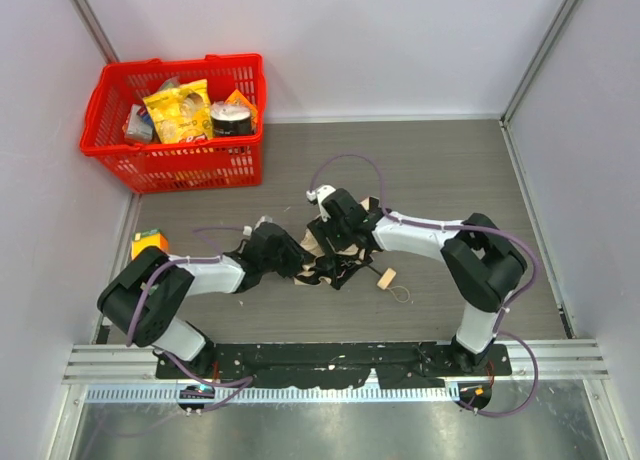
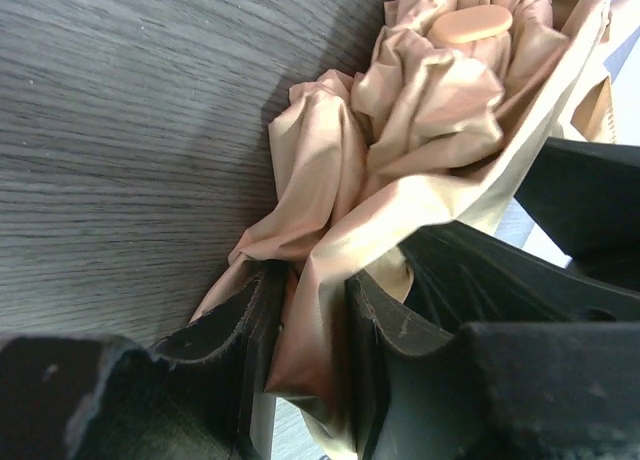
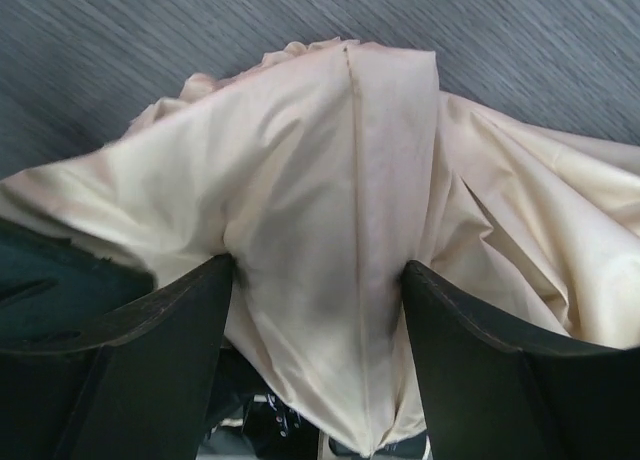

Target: Put away the umbrella

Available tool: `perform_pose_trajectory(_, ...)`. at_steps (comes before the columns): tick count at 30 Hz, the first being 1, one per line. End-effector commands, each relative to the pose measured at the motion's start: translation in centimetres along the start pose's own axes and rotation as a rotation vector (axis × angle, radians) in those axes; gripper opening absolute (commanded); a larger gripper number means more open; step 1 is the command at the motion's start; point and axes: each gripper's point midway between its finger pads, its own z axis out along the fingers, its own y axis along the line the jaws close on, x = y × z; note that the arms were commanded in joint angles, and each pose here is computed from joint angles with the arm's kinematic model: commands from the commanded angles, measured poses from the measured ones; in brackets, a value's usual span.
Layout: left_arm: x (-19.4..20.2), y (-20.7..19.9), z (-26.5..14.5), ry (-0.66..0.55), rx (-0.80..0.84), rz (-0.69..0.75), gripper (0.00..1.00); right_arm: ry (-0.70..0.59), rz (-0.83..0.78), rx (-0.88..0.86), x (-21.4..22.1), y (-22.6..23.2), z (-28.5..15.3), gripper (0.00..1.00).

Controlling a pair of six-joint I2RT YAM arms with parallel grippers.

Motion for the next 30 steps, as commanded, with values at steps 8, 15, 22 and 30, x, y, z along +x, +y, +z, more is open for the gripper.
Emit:
perform_pose_trajectory(8,1.2,2.3,0.9,0.041,-0.048,0.043,0.34,0.215,-0.102,0.137,7.8,-0.6,5.3,0.66)
perform_pose_trajectory(15,0.9,2.6,0.4,0.021,-0.035,0.102,0.37,0.183,-0.109,0.149,8.3,-0.6,4.6,0.01)
perform_pose_trajectory(22,-0.1,-0.5,-1.0,-0.005,0.034,0.230,0.45,-0.090,-0.094,0.092,-2.0,0.3,-0.7,0.01)
perform_pose_trajectory(30,-1.0,-4.1,-2.5,-0.035,0.116,0.293,0.50,-0.292,-0.031,0.005,-8.7,-1.0,-7.5,0.01)
